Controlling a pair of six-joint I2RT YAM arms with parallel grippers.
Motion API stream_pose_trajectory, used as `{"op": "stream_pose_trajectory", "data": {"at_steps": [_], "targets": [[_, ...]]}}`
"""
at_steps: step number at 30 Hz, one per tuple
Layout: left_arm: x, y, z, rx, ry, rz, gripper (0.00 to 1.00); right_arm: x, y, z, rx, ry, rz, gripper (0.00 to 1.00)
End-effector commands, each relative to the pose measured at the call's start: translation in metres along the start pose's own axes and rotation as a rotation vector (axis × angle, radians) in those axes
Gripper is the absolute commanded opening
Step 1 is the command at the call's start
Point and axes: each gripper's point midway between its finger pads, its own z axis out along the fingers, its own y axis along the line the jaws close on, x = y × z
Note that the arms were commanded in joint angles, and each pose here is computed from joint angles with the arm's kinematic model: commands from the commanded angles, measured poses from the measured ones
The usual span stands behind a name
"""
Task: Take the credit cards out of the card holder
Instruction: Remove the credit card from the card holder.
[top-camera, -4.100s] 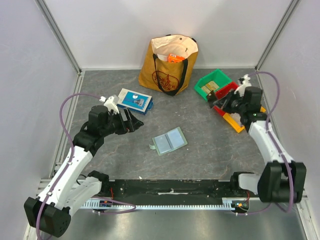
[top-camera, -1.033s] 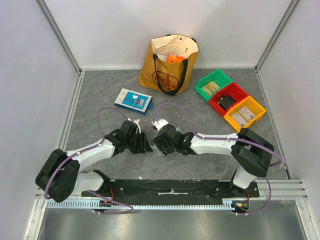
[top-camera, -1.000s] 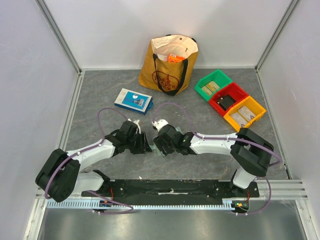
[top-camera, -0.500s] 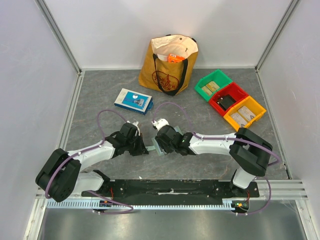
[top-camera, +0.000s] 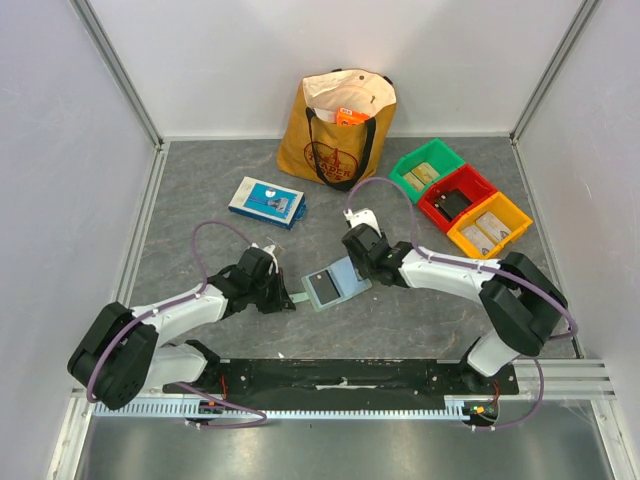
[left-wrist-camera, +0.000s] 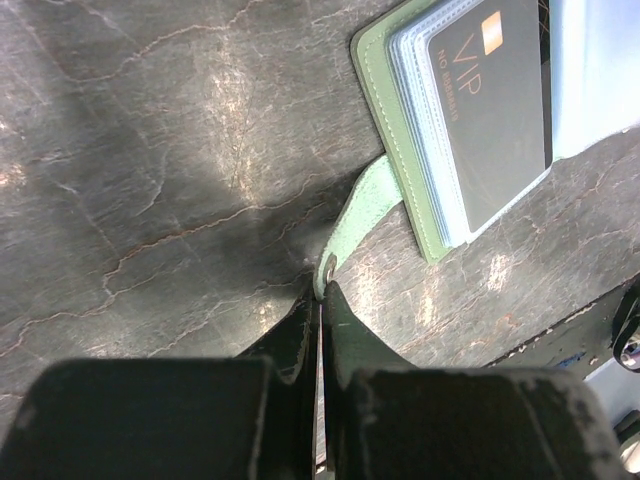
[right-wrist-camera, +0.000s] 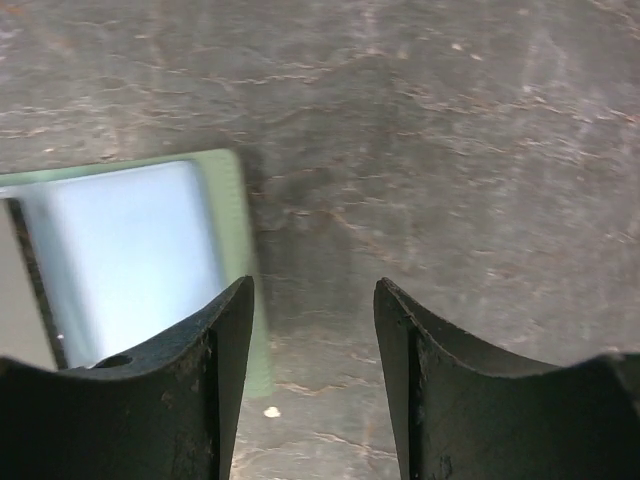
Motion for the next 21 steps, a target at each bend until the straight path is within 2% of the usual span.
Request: {"op": "stream_pose_trajectory", "data": {"at_steps": [1, 4, 9, 11, 14, 17, 21], "targets": [[-0.003, 0.001, -0.002, -0.009, -0.024, 0.006, 0.02, -0.012, -0.022, -0.017, 0.059, -0.042, 0.022, 0.59], [-0.006, -0.003, -0.004, -0.004, -0.03, 0.006, 0.06, -0.03, -0.013, -0.031, -0.024, -0.093, 0.043, 0.59], [-0.018, -0.01, -0.014, -0.004, -0.07, 0.012, 0.16, -0.06, 0.027, -0.062, -0.296, -0.204, 0.086, 0.55], [-0.026, -0.013, -0.02, -0.013, -0.095, 0.016, 0.25, -0.065, 0.05, -0.072, -0.434, -0.21, 0.097, 0.54], [-0.04, -0.014, -0.033, -0.04, -0.151, 0.034, 0.34, -0.064, 0.072, -0.073, -0.541, -0.192, 0.128, 0.51], [-0.056, -0.02, -0.049, -0.061, -0.205, 0.052, 0.36, -0.058, 0.086, -0.069, -0.605, -0.171, 0.15, 0.5], [-0.072, -0.05, -0.067, 0.023, -0.24, 0.076, 0.36, -0.043, 0.097, -0.053, -0.656, -0.12, 0.192, 0.48]]}}
